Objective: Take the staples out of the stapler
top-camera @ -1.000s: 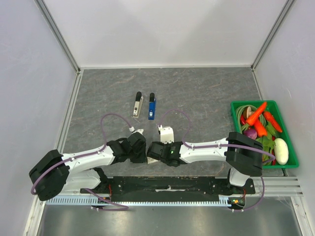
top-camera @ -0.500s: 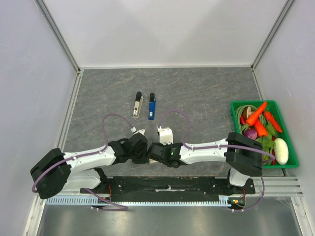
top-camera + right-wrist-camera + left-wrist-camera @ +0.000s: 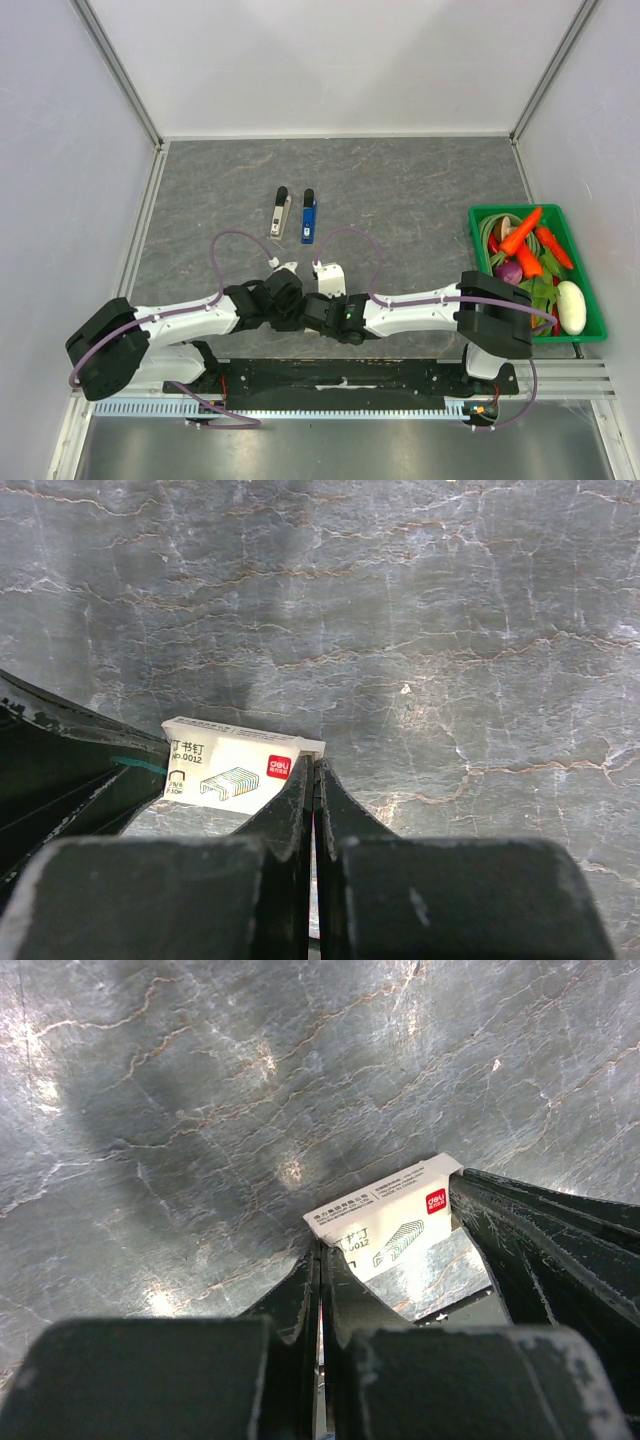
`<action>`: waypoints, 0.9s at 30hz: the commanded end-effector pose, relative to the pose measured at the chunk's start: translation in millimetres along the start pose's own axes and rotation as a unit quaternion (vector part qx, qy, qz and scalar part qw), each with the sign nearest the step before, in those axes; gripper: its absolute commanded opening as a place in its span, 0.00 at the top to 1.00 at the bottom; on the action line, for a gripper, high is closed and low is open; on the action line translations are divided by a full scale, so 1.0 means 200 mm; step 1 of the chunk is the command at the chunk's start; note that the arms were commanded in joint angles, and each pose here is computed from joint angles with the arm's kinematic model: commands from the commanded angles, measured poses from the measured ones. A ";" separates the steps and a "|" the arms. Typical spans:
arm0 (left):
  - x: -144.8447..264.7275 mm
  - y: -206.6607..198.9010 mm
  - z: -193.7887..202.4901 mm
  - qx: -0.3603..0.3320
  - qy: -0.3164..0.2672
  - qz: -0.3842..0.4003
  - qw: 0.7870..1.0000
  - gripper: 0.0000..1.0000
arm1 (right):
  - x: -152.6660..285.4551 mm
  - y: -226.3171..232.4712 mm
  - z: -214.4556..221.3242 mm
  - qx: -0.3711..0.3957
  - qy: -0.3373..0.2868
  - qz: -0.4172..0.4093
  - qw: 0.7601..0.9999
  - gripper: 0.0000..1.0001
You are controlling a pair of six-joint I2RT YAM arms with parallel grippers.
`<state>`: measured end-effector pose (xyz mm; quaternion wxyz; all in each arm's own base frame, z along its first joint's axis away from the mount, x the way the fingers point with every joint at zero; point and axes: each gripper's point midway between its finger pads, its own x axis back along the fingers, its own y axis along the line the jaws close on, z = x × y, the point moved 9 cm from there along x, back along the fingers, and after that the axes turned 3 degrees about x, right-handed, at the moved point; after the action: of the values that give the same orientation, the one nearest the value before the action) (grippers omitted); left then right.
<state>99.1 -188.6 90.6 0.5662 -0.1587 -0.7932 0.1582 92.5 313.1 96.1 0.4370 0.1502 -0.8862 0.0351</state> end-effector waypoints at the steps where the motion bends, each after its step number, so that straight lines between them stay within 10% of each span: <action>1: -0.03 0.00 -0.01 -0.017 -0.006 -0.010 1.000 0.98 | 0.05 0.07 -0.03 -0.018 -0.019 -0.041 0.999 0.99; 27: -0.03 -0.03 -0.03 -0.020 -0.007 -0.006 1.000 0.98 | 0.13 -0.14 0.01 0.001 -0.022 0.029 0.999 0.74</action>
<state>105.1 -196.6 90.6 0.5612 -0.1634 -0.7950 0.1624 86.4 283.7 124.1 0.4105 0.1427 -0.9001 0.0288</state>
